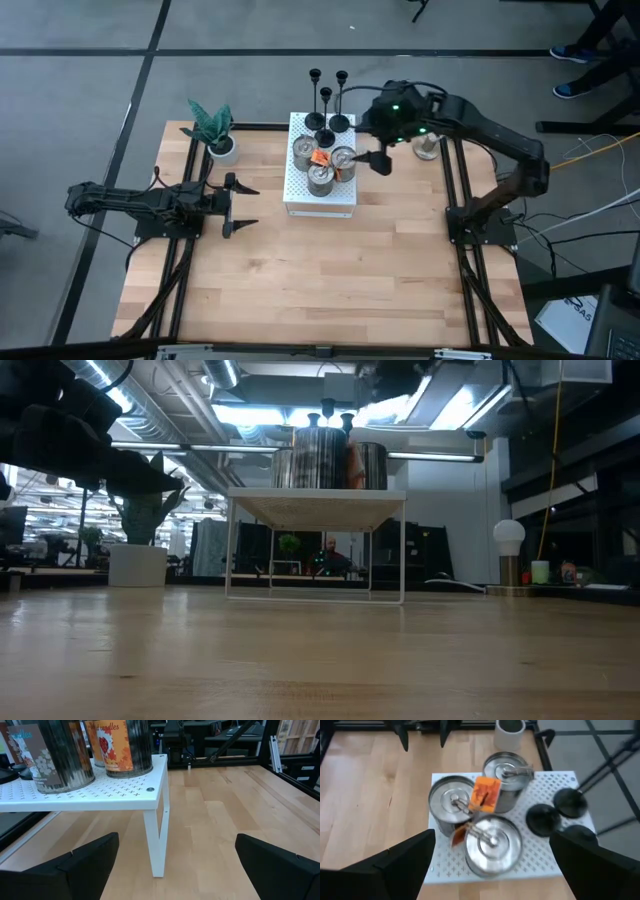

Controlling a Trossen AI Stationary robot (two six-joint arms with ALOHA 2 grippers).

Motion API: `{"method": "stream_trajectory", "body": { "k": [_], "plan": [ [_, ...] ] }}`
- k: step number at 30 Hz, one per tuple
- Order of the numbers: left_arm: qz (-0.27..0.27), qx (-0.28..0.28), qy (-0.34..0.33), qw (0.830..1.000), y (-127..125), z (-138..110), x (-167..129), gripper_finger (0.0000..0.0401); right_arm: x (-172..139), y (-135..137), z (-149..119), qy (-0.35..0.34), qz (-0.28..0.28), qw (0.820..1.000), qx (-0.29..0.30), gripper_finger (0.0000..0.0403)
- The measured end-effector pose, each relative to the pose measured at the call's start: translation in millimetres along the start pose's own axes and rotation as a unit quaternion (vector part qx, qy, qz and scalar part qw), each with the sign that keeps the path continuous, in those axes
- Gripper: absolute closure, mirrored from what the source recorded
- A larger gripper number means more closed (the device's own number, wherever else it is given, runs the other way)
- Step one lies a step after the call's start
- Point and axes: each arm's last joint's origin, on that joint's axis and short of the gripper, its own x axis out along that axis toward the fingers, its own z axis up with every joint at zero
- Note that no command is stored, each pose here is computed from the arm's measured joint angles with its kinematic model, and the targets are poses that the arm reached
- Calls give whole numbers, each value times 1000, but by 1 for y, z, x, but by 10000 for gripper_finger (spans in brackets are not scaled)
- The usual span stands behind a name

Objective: Pick & Place candle stick holders
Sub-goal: Return to Home Position

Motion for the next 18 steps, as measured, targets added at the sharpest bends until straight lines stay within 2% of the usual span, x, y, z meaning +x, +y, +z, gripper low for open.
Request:
{"method": "stream_trajectory", "body": {
  "k": [5, 8, 14, 18],
  "plan": [
    [0, 0, 0, 1000, 0, 0, 0, 1, -27, 6, -11, 2, -9, 1000, 0, 6],
    [0, 0, 0, 1000, 0, 0, 0, 1, -36, 12, -30, 0, -9, 1000, 2, 6],
    [0, 0, 0, 1000, 0, 0, 0, 1, -54, 28, -87, -65, -10, 996, 57, 6],
    [0, 0, 0, 1000, 0, 0, 0, 1, -65, 38, -127, -115, -13, 987, 108, 6]
  ]
}}
